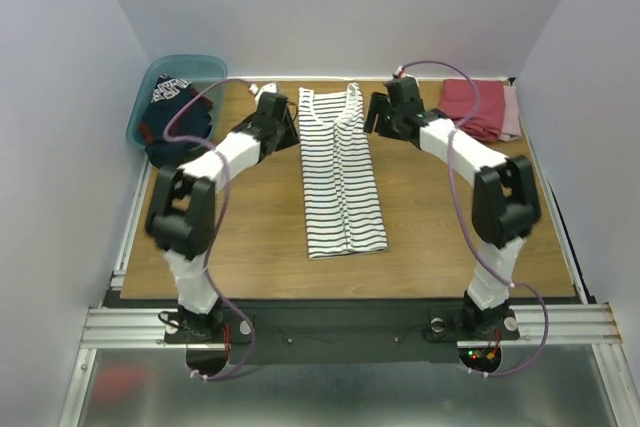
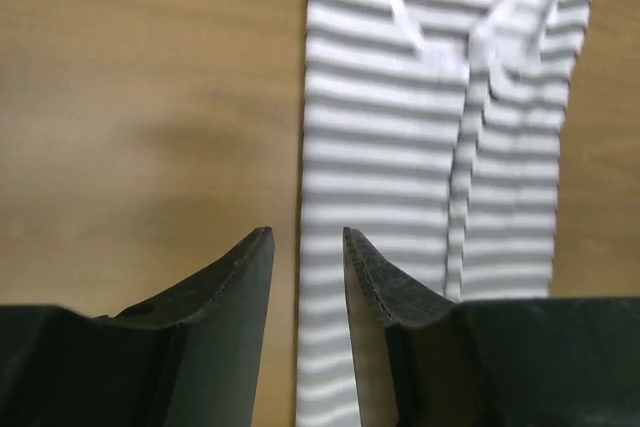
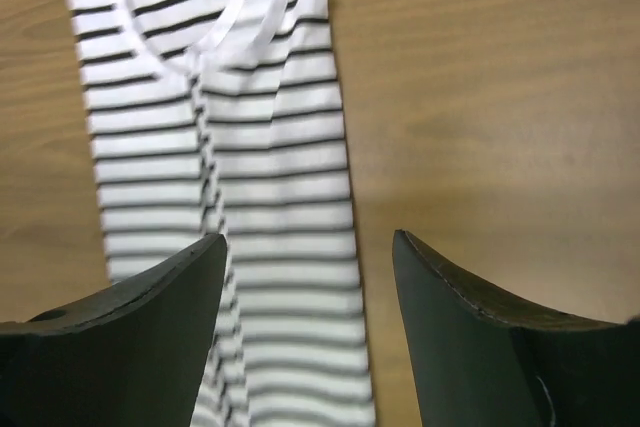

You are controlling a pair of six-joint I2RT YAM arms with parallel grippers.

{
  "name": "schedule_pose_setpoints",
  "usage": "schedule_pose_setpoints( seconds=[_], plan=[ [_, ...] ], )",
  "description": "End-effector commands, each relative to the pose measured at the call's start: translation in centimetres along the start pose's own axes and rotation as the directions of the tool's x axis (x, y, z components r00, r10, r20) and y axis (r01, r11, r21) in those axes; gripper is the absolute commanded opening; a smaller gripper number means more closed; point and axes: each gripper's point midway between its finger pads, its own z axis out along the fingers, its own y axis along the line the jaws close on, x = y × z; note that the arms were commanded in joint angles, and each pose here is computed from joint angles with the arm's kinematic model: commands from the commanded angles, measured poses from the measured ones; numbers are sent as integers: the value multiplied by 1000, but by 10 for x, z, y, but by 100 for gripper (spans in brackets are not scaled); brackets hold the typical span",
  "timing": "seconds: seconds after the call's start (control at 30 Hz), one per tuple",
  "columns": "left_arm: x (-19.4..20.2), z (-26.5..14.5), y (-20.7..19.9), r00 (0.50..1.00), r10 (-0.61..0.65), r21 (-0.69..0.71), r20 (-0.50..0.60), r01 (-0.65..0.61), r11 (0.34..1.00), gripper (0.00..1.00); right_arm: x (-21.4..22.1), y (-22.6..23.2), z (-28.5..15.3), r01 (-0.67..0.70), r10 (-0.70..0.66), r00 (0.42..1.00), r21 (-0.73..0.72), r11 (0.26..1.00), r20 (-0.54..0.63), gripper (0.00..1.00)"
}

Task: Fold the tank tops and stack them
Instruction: Fold the tank top

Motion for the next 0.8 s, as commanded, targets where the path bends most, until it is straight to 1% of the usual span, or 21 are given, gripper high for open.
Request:
schedule_pose_setpoints(
  seconds=[0.0, 0.03, 0.07, 0.1, 0.13, 0.17, 0.2, 0.23, 0.27, 0.3, 0.33, 0.37, 0.43, 0.47, 0.57, 0.67, 0.77],
  plan=[
    [10, -88, -16, 995, -84, 102, 61, 78, 992, 45, 26, -7, -72, -76, 75, 997, -58, 995, -31, 73],
    [34, -109, -7, 992, -115, 113, 48, 109, 988, 45, 37, -11, -84, -80, 78, 996, -65, 995, -42, 72],
    [50, -120, -7, 992, -119, 126, 34, 114, 985, 45, 54, -18, -93, -81, 77, 995, -57, 995, -63, 71],
    [71, -133, -15, 995, -101, 149, 18, 97, 984, 45, 50, -18, -119, -97, 94, 995, -88, 991, -31, 71],
    [97, -148, -9, 993, -121, 160, -8, 120, 980, 45, 91, -34, -122, -103, 96, 990, -60, 993, -104, 71],
    [114, -156, -10, 992, -119, 172, -34, 124, 977, 45, 104, -37, -131, -103, 94, 988, -73, 992, -122, 70],
    [129, -162, -9, 990, -134, 172, -54, 141, 975, 45, 102, -35, -153, -118, 108, 990, -112, 987, -92, 69],
    [160, -175, -9, 989, -112, 194, -97, 129, 972, 45, 138, -48, -156, -138, 124, 980, -83, 987, -157, 69],
    [173, -181, -10, 981, -150, 197, -125, 173, 965, 45, 148, -48, -165, -146, 129, 978, -98, 984, -165, 68],
    [186, -185, -7, 977, -153, 197, -150, 181, 963, 45, 164, -54, -170, -157, 138, 972, -88, 984, -189, 68],
    [198, -189, -4, 973, -156, 191, -169, 188, 963, 45, 169, -49, -184, -189, 162, 967, -129, 973, -194, 67],
    [214, -196, 0, 969, -151, 201, -194, 190, 961, 45, 199, -54, -187, -185, 151, 957, -119, 976, -246, 67],
    [230, -199, 8, 962, -166, 181, -217, 207, 961, 45, 215, -53, -195, -214, 173, 947, -129, 968, -270, 66],
    [234, -204, 5, 963, -157, 195, -220, 201, 960, 45, 232, -55, -197, -204, 159, 940, -125, 971, -301, 66],
    [250, -203, 12, 956, -159, 168, -248, 204, 964, 48, 250, -57, -200, -208, 162, 932, -114, 971, -326, 66],
    [261, -200, 13, 947, -167, 160, -273, 216, 963, 50, 257, -57, -199, -215, 167, 927, -113, 970, -336, 66],
    [264, -199, 14, 946, -179, 152, -272, 225, 962, 50, 263, -57, -197, -226, 177, 921, -107, 968, -347, 66]
  ],
)
